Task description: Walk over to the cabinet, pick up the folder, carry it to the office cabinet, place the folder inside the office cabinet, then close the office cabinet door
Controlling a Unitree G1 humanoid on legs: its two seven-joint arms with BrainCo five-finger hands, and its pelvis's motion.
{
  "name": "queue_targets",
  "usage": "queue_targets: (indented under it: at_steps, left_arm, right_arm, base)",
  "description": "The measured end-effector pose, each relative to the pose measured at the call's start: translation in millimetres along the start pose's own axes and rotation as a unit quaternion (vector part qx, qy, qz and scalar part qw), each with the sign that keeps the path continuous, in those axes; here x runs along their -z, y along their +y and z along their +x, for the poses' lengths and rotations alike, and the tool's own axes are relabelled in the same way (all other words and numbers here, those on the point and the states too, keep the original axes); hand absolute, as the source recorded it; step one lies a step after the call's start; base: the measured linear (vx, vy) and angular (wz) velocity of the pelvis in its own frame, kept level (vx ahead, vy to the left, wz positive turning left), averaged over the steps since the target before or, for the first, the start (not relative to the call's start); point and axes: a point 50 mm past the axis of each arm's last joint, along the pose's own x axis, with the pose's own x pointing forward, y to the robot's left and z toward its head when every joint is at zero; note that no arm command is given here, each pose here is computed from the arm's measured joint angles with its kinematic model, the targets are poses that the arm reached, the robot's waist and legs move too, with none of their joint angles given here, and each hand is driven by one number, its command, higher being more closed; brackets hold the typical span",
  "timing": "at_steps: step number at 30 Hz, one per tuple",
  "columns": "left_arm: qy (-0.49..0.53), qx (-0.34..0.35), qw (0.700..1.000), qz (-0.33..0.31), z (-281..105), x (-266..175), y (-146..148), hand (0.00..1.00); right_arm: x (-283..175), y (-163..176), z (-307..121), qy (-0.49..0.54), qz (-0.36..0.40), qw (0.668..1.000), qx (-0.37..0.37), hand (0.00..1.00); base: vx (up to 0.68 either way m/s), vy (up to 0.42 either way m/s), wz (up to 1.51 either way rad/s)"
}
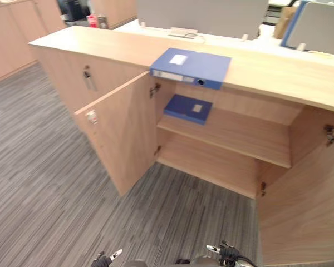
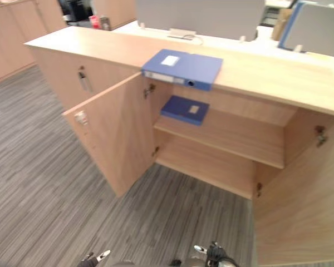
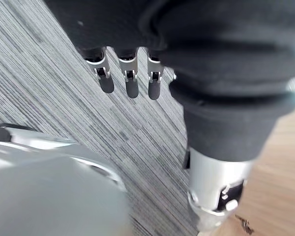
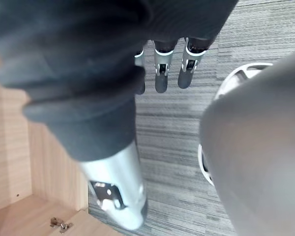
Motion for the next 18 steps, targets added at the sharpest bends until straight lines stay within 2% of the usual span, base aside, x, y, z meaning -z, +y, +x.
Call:
queue_targets:
  at_steps: [3, 8, 14, 17, 18]
  left_arm:
    - [0.015, -0.013, 1.0, -0.018, -3.3, 11.2, 8.2, 0.0]
    - [0.003, -0.016, 0.999, -0.042, -2.5, 6.2, 6.0, 0.0]
    - [-0.023, -0.016, 0.999, -0.041, 0.0, -7.0, 5.9, 0.0]
    - [-0.01, -0.01, 0.999, -0.041, -1.6, 1.6, 1.0, 0.0]
    - [-0.002, -0.004, 0.999, -0.037, -3.4, 8.0, -0.7, 0.0]
  right_arm:
    - [4.2, 6.2, 0.1, 0.011, -0.018, 1.0, -0.011, 0.0]
    - [-0.3, 11.7, 1.1, 0.005, -0.037, 0.999, -0.019, 0.0]
    - [8.3, 12.7, -0.6, 0.012, -0.037, 0.999, -0.018, 0.0]
    - [6.3, 6.7, -0.4, 0.009, -0.008, 1.0, -0.006, 0.0]
    - [6.4, 3.7, -0.6, 0.01, -0.02, 1.0, -0.004, 0.0]
  base:
    - [0.48, 0.087, -1.65]
    - [0.37, 0.202, -1.17]
    - [0.36, 0.336, -0.32]
    - [0.24, 0.32, -0.37]
    - [0.2, 0.314, -0.56]
